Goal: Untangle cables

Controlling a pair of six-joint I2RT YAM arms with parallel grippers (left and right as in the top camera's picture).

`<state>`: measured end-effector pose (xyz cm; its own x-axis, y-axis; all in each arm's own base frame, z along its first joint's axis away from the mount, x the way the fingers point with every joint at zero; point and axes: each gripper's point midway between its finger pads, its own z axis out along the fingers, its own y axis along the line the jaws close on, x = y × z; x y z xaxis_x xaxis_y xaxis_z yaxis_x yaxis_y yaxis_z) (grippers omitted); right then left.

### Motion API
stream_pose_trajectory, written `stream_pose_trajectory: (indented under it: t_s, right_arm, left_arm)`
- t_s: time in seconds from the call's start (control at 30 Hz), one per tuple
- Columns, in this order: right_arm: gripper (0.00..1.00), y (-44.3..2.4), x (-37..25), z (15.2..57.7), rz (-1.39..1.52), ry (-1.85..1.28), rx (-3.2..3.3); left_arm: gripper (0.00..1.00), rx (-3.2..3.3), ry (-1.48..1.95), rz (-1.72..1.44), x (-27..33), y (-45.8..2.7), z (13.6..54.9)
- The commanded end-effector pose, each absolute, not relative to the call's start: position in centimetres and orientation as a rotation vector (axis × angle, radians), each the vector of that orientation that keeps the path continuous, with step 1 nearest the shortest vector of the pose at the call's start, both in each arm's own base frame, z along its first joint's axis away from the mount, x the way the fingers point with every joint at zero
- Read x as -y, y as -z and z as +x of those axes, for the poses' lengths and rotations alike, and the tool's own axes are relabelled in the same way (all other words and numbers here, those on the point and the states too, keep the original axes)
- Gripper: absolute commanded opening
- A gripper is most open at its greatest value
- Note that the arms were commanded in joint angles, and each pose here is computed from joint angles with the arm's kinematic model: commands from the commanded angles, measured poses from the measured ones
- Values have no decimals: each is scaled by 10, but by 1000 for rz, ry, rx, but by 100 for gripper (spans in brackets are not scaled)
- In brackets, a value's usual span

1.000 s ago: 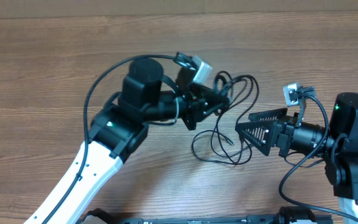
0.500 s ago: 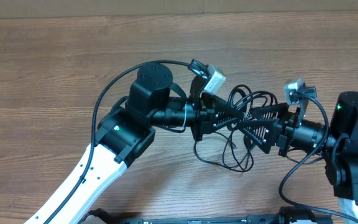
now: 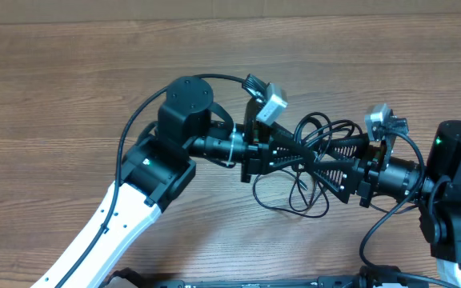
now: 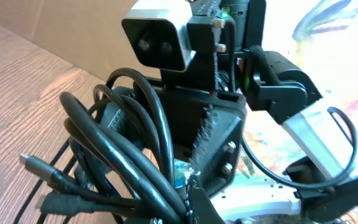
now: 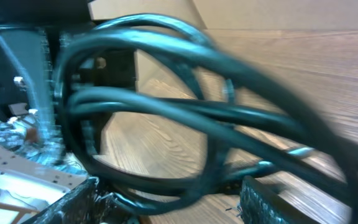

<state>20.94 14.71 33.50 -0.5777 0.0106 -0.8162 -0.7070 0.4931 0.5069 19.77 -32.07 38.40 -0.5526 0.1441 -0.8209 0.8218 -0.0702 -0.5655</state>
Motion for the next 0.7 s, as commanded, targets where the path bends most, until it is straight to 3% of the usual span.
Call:
stream_pose_trajectory:
  t_s: [0.0,0.67]
  right_arm:
    - [66,-327,-139,222,-545,-1050,-1969]
    - [62,-345,-150,212,-641,-1148,-1860]
  left_arm:
    - [4,-1566,1797,1199,303,-405,169]
    - [4,-1516,1844,1284,303,-404,155]
